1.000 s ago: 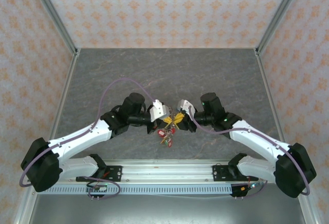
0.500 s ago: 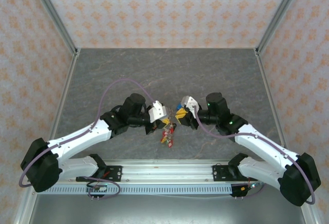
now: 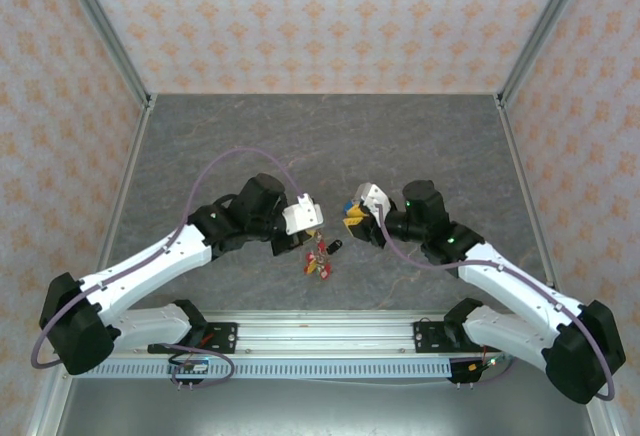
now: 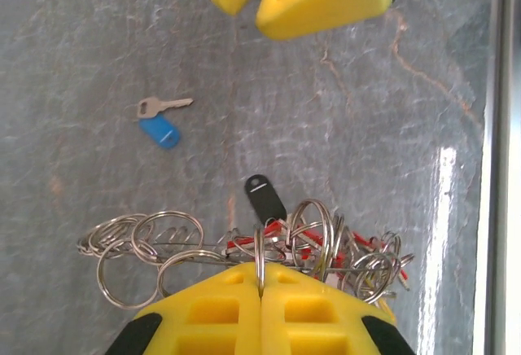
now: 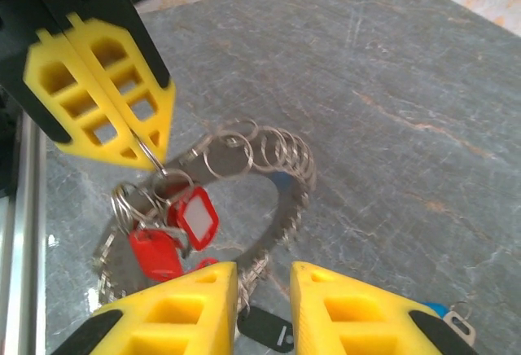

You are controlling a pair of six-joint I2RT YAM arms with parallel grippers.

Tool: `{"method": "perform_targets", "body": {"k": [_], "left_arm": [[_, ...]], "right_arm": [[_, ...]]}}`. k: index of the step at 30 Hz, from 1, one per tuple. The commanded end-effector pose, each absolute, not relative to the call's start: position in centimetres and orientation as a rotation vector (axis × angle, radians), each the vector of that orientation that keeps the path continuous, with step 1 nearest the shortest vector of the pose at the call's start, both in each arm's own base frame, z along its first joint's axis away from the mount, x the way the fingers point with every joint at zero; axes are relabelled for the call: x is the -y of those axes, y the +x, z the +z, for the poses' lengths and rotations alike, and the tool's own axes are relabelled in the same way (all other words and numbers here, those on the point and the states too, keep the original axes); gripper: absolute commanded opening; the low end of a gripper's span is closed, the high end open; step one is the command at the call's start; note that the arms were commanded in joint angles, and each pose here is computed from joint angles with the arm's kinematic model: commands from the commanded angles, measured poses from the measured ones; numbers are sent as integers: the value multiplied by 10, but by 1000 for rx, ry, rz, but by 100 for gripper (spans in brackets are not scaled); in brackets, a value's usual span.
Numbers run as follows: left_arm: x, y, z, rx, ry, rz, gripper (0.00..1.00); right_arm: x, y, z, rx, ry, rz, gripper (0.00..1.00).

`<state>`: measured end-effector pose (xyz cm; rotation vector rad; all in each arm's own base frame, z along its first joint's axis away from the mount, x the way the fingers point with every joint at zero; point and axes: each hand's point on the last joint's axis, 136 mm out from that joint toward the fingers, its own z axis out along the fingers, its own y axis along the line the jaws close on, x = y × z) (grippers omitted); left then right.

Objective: Put the keys on the keyring

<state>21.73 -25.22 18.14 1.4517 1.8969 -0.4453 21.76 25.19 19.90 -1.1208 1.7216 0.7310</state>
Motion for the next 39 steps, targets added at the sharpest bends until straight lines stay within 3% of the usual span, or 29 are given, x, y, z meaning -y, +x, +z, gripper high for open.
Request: {"method": "perform_targets", "body": {"k": [1, 12, 25, 34, 39], "left_arm": [[228, 213, 192, -1914, 1552, -293, 0], [272, 221, 176, -1926, 1598, -415, 1], [342, 203, 122, -1939, 1685, -597, 0], [363, 198, 114, -1956, 1483, -676, 16], [355, 198, 122, -1950, 1358, -704, 16]], "right_arm": [[-246, 226, 203, -1698, -1068, 669, 26], [-229, 244, 199, -1721, -936, 549, 27], [-181, 265, 203, -1791, -639, 334, 29], [-151, 263, 160, -2007, -252, 401, 32], [-152, 258, 146, -2075, -126, 499, 34]]}}
